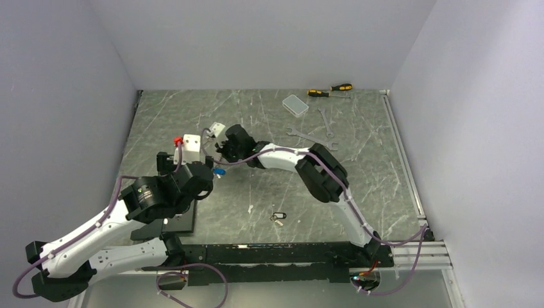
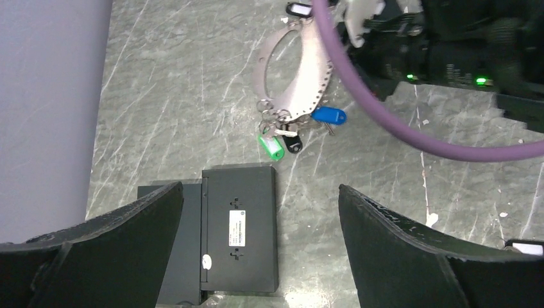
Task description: Put the keys on the keyring
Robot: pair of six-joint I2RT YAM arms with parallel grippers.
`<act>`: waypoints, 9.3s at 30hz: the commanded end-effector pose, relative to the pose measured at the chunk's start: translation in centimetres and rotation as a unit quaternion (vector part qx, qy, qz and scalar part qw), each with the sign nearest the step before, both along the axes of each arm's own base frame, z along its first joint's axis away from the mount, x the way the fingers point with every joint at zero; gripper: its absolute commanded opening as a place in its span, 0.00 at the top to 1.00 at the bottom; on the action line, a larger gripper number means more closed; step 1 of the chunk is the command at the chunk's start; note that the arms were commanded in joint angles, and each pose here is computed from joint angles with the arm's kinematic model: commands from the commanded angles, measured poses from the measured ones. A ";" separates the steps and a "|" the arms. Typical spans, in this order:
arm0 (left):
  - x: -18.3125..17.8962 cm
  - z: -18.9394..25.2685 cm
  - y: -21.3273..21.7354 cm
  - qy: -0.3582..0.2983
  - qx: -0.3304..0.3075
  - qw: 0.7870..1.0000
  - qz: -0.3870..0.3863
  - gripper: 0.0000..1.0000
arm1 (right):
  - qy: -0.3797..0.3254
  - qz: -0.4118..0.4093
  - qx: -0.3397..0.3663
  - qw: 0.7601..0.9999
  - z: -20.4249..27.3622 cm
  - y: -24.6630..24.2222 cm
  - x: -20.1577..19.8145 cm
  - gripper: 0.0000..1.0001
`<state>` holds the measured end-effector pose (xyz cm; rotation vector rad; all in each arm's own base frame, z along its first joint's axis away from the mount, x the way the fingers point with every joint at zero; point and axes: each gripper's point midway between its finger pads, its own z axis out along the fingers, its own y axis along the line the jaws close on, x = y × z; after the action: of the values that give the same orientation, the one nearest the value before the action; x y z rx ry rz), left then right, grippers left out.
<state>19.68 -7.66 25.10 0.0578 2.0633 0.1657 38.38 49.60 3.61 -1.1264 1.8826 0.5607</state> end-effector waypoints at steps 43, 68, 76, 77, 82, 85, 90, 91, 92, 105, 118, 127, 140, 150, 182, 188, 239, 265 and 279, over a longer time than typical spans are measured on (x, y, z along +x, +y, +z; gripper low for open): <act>0.9 -2.1 -3.2 0.043 0.030 0.997 -0.056 0.08 | 0.010 -0.246 -0.091 0.965 -0.3 -22.6 -8.8 1.00; 1.3 -3.4 -4.1 0.062 0.064 0.993 -0.071 0.07 | 0.042 -0.220 -0.069 0.972 1.4 -23.7 -11.4 1.00; 1.5 -3.5 -4.0 0.063 0.071 0.993 -0.069 0.07 | 0.059 -0.216 -0.077 0.972 -0.2 -22.2 -10.6 1.00; 1.5 -3.6 -4.0 0.064 0.072 0.993 -0.069 0.07 | 0.055 -0.218 -0.078 0.971 -0.1 -22.2 -10.4 1.00; 1.7 -3.6 -3.9 0.063 0.069 0.993 -0.067 0.06 | 0.037 -0.231 -0.085 0.969 0.6 -22.7 -9.3 0.79; 1.8 -3.7 -3.8 0.065 0.068 0.993 -0.066 0.06 | 0.033 -0.231 -0.058 0.971 2.5 -22.5 -9.3 0.56; 2.0 -3.8 -3.8 0.069 0.066 0.993 -0.067 0.05 | 0.042 -0.225 0.031 0.973 6.8 -23.0 -9.4 0.44; 2.1 -3.9 -3.8 0.069 0.065 0.993 -0.068 0.05 | 0.045 -0.228 0.042 0.972 7.2 -23.4 -9.3 0.43; 2.1 -3.9 -3.8 0.071 0.064 0.993 -0.068 0.05 | 0.046 -0.231 0.050 0.971 7.6 -23.8 -9.2 0.43; 2.5 -4.3 -3.9 0.081 0.058 0.993 -0.071 0.06 | 0.075 -0.228 0.001 0.971 3.1 -26.7 -9.5 0.49; 2.4 -4.1 -3.9 0.078 0.049 0.993 -0.075 0.06 | 0.080 -0.242 -0.061 0.965 0.5 -26.9 -7.8 0.52; 2.3 -4.0 -3.8 0.077 0.047 0.993 -0.075 0.06 | 0.075 -0.240 -0.080 0.965 -0.3 -26.5 -6.7 0.58; 2.3 -4.0 -3.8 0.077 0.047 0.993 -0.076 0.06 | 0.064 -0.233 -0.094 0.966 -0.3 -26.0 -6.2 0.80; 2.4 -3.9 -3.7 0.073 0.044 0.993 -0.076 0.06 | 0.054 -0.184 -0.076 0.979 1.5 -24.3 -7.5 0.99; -0.4 -4.0 -17.8 0.042 -0.190 0.905 -0.379 0.32 | 0.021 -0.079 0.044 0.996 11.6 -23.0 -16.3 1.00; -2.3 -1.6 -19.9 -0.044 -0.173 0.841 -0.510 0.49 | -0.002 -0.004 0.042 0.999 13.8 -21.2 -19.0 1.00; -3.4 -3.8 -25.1 -0.093 -0.037 0.703 -0.704 0.87 | -0.047 0.073 0.089 0.992 17.3 -20.4 -23.1 1.00; -7.0 3.3 -22.7 -0.260 -0.065 0.645 -0.716 1.00 | -0.172 0.104 0.301 0.932 25.9 -23.7 -26.6 0.36; -4.4 3.8 -23.6 -0.310 0.041 0.629 -0.712 1.00 | -0.225 0.195 0.309 0.903 25.0 -22.8 -28.9 0.43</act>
<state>13.02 -30.33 24.78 1.4490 0.8981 -0.7633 10.25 26.33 26.68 -1.0489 1.0930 0.9385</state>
